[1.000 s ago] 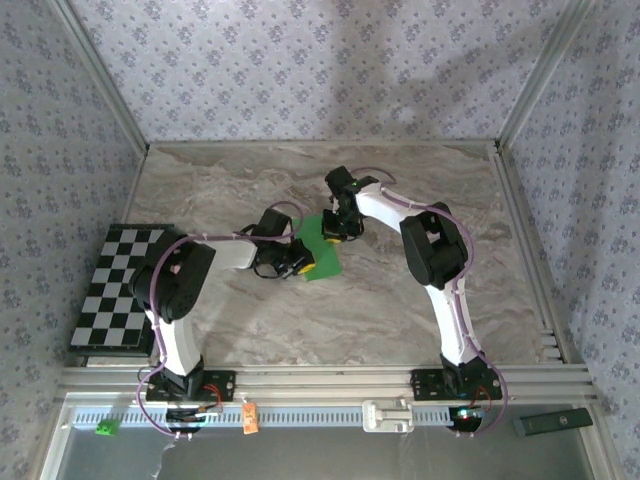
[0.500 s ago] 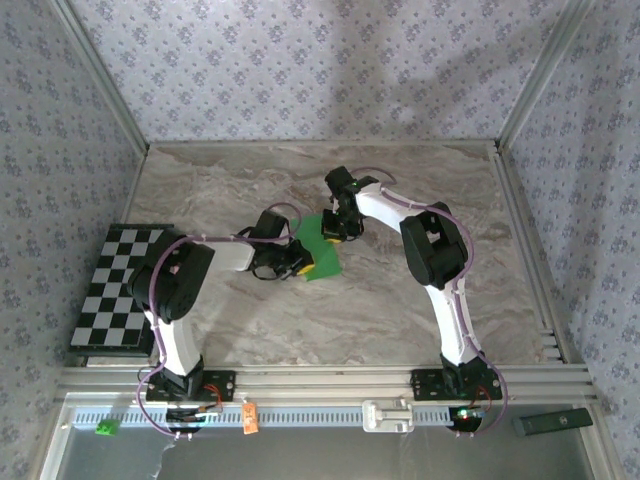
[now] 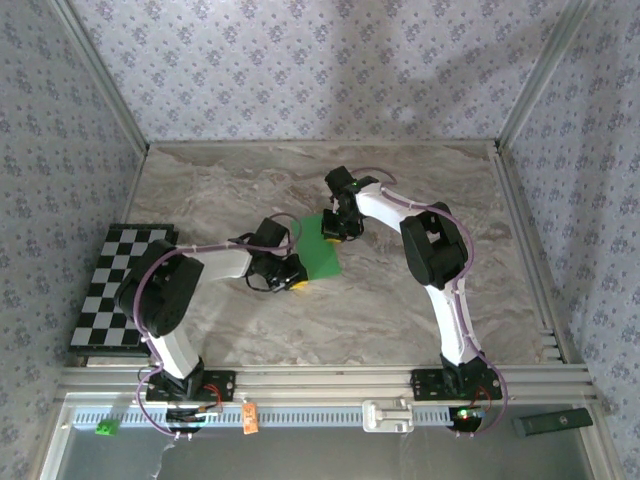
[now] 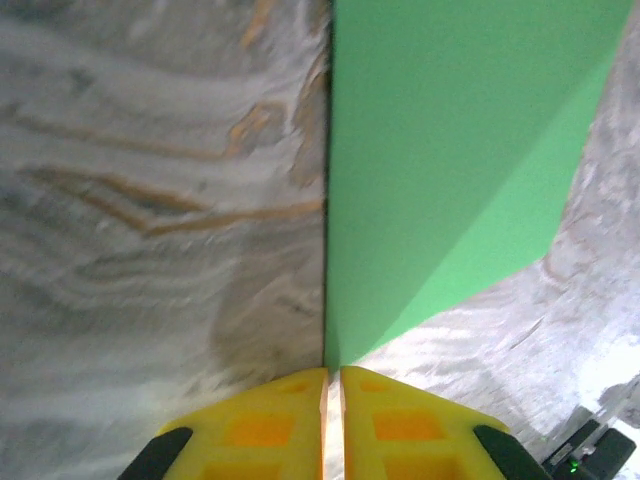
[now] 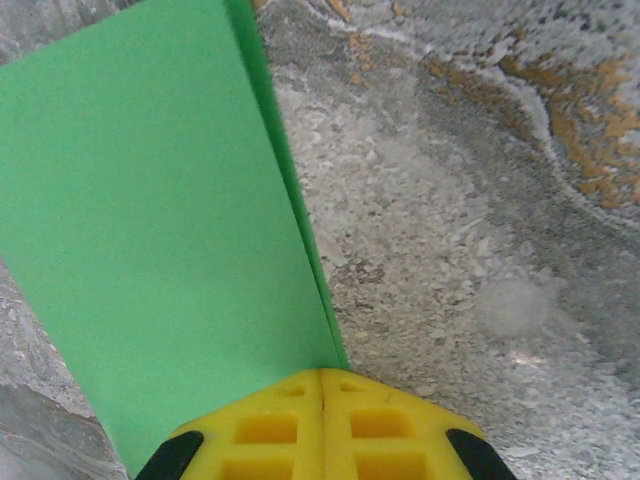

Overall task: Fold a paper plane with a square sheet of paper (pick it up from the middle)
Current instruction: First fold the square sheet of paper in half at the center of the table.

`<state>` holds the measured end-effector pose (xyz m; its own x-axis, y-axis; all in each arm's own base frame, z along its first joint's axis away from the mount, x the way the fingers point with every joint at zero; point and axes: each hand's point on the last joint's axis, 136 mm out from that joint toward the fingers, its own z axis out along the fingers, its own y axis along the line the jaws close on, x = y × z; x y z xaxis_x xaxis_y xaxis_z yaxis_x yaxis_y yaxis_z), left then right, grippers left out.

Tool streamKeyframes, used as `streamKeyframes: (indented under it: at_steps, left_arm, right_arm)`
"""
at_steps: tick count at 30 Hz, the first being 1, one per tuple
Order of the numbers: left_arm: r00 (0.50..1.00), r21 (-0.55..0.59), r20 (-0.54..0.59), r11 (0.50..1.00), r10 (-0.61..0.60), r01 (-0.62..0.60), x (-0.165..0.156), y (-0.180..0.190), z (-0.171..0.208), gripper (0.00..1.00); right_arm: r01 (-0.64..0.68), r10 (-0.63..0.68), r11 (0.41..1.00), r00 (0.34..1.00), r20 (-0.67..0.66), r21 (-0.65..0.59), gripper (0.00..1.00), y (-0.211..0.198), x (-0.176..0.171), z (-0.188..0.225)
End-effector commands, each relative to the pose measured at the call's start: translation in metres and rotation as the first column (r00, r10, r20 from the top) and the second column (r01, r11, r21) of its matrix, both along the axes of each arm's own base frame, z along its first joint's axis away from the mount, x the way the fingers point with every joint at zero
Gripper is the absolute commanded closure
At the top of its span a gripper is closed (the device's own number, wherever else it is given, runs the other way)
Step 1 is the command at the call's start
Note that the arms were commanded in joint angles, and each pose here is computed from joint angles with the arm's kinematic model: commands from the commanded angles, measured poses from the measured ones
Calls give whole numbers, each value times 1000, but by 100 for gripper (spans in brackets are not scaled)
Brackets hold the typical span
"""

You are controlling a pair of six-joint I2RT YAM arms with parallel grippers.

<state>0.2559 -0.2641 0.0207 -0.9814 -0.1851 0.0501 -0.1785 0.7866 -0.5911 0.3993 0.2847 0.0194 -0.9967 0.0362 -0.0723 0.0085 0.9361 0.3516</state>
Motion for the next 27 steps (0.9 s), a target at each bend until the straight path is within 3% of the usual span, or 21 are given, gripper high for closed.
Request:
streamKeyframes:
  at_steps: [1,5,8,15,21,27]
  left_arm:
    - [1000,53,9,998,-22,21,-5,16,12,88]
    - [989,-34,149,999,22,-17,28,12,54,88]
    - [981,-62,186,997,62,-51,47,18,62,87]
    - [979,-162,181,985,94,-65,91,-3,57,88]
    - [985,-120,149,991,84,-67,107,-6,35,89]
    - [993,-84,86,994,77,-69,106,-6,10,89]
  right_arm:
    - [41,-68,975,991,-118,-221,94,-52,-23,-60]
    - [43,-68,977,991,-116,-207,94,-50,-24,-59]
    - [43,-65,980,992,-109,-192,94,-46,-22,-55]
    - [44,-57,987,995,-84,-153,92,-37,-13,-43]
    - [15,-17,996,1000,-20,-87,89,-26,3,-17]
    - [-57,50,996,992,112,65,80,-2,16,35]
